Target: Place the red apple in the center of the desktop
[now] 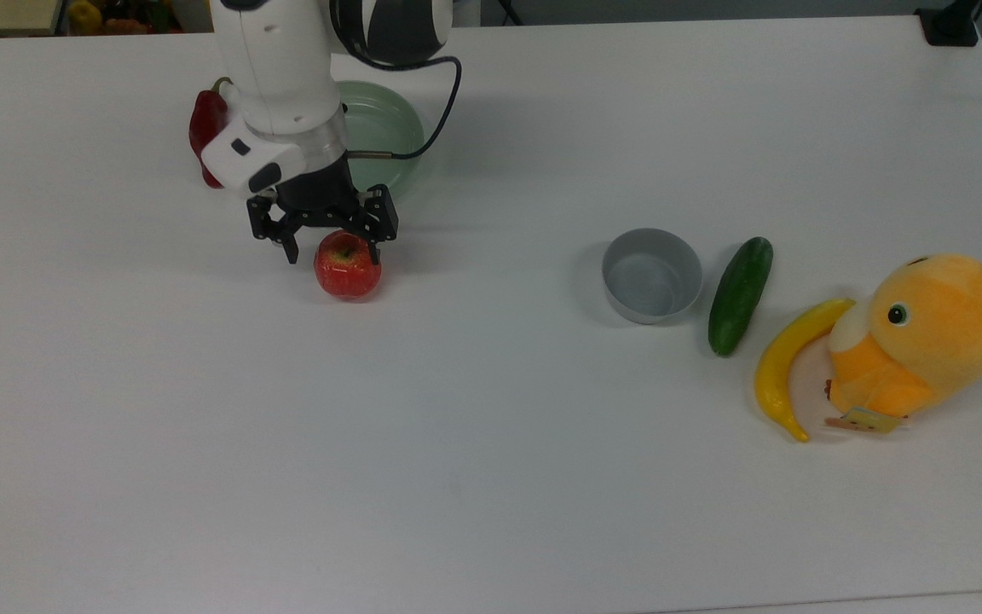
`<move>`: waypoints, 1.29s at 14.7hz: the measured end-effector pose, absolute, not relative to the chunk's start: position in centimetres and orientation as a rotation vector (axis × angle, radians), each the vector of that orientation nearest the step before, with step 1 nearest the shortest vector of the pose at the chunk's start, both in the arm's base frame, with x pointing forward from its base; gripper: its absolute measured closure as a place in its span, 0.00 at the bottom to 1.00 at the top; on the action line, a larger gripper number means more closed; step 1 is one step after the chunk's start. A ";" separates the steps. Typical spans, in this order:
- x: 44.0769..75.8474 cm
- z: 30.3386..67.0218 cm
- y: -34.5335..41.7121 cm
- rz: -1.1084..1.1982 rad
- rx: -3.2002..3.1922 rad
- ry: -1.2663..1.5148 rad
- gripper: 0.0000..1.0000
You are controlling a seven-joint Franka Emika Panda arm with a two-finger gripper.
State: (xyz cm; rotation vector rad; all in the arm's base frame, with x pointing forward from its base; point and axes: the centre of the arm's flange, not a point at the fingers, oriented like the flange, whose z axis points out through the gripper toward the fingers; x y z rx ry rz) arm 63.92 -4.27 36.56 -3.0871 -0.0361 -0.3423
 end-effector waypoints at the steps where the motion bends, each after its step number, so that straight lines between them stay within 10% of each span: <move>1: 63.9 37.6 -4.3 -0.368 -3.082 -0.006 0.00; 14: 57.7 60.4 -3.9 -0.188 -2.992 0.381 0.00; 19: 55.0 63.0 -0.6 0.018 -3.005 0.326 0.00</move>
